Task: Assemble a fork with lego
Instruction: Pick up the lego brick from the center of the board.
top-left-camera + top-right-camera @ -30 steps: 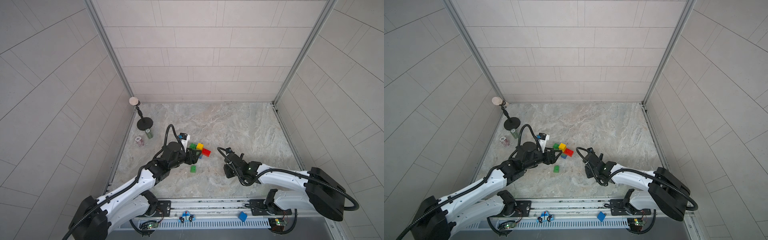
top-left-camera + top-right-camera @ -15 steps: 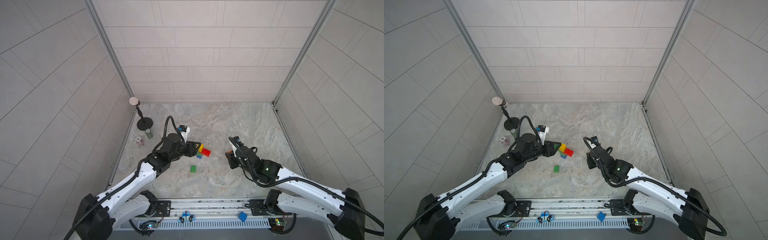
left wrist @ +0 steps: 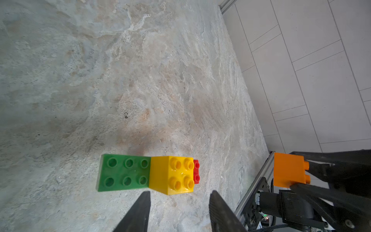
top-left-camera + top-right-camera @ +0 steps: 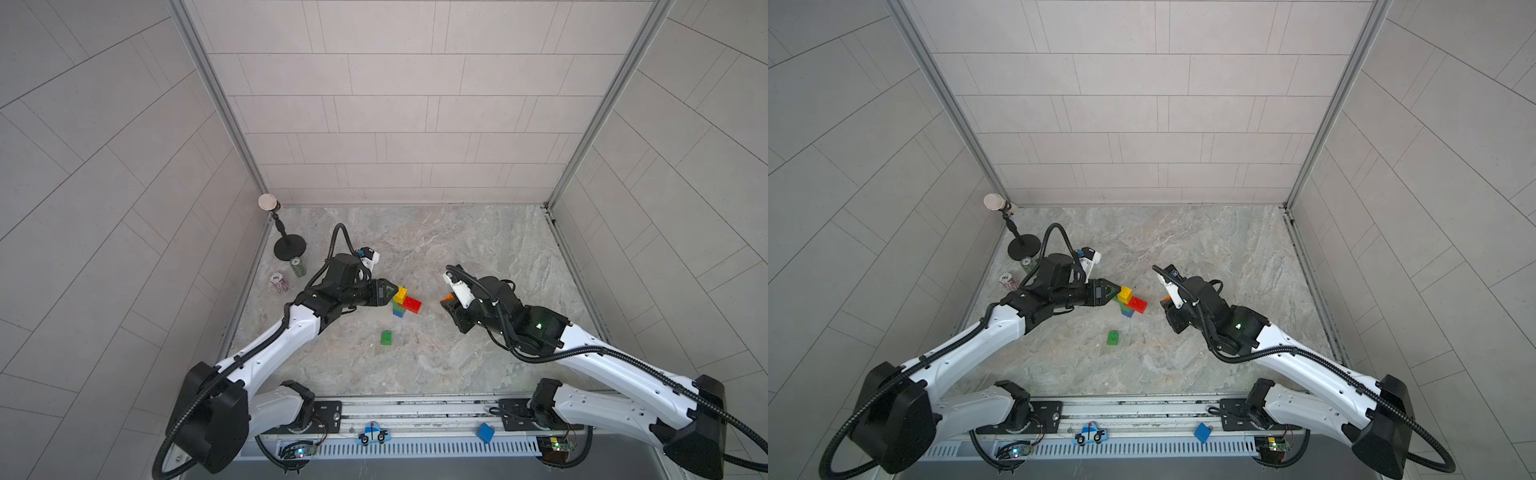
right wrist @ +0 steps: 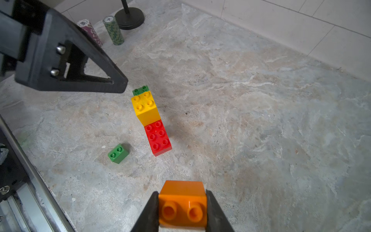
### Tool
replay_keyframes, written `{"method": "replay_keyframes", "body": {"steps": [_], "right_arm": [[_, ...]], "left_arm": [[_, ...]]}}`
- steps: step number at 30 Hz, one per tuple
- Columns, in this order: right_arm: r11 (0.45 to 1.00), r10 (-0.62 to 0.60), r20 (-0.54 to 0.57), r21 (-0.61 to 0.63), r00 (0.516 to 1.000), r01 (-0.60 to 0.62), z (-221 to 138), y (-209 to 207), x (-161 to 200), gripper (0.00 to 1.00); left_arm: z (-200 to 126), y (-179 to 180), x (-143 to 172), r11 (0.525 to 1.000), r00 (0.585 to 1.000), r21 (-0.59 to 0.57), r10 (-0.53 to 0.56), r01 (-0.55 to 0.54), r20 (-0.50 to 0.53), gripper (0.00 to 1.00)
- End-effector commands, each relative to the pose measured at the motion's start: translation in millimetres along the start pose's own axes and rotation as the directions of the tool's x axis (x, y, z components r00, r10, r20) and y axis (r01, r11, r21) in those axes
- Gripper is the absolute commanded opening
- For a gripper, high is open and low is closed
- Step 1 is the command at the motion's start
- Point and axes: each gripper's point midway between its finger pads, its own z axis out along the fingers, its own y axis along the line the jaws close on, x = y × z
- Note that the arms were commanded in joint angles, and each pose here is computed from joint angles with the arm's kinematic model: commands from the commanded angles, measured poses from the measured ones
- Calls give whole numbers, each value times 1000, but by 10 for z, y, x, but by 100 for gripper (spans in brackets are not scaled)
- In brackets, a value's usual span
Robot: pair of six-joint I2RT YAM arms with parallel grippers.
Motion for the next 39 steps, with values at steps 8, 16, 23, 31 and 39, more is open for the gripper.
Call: {"method": "replay_keyframes", "body": {"steps": [8,16,23,31,39], "right_arm": [[970,-209,-22,-134,978,204,106,254,-246,0],[970,240,-177,87,955,-227,468,-651,409,0],[965,220,-197,190,955,-183,968,-783,790,0],[959,209,-162,226,964,-170,1176,-803,1065,0],[967,202,-169,192,965,-168,1283,-724,1292,0]], "left_arm": [[8,-65,-150,994,999,107,-29,32,-28,47],[-135,-109,-196,996,999,90,24,-27,34,47],[-199,-150,-220,995,996,94,30,-39,89,47],[-210,-135,-184,996,996,88,27,-34,83,47],[-195,-143,-204,995,996,91,26,-34,83,47]]}}
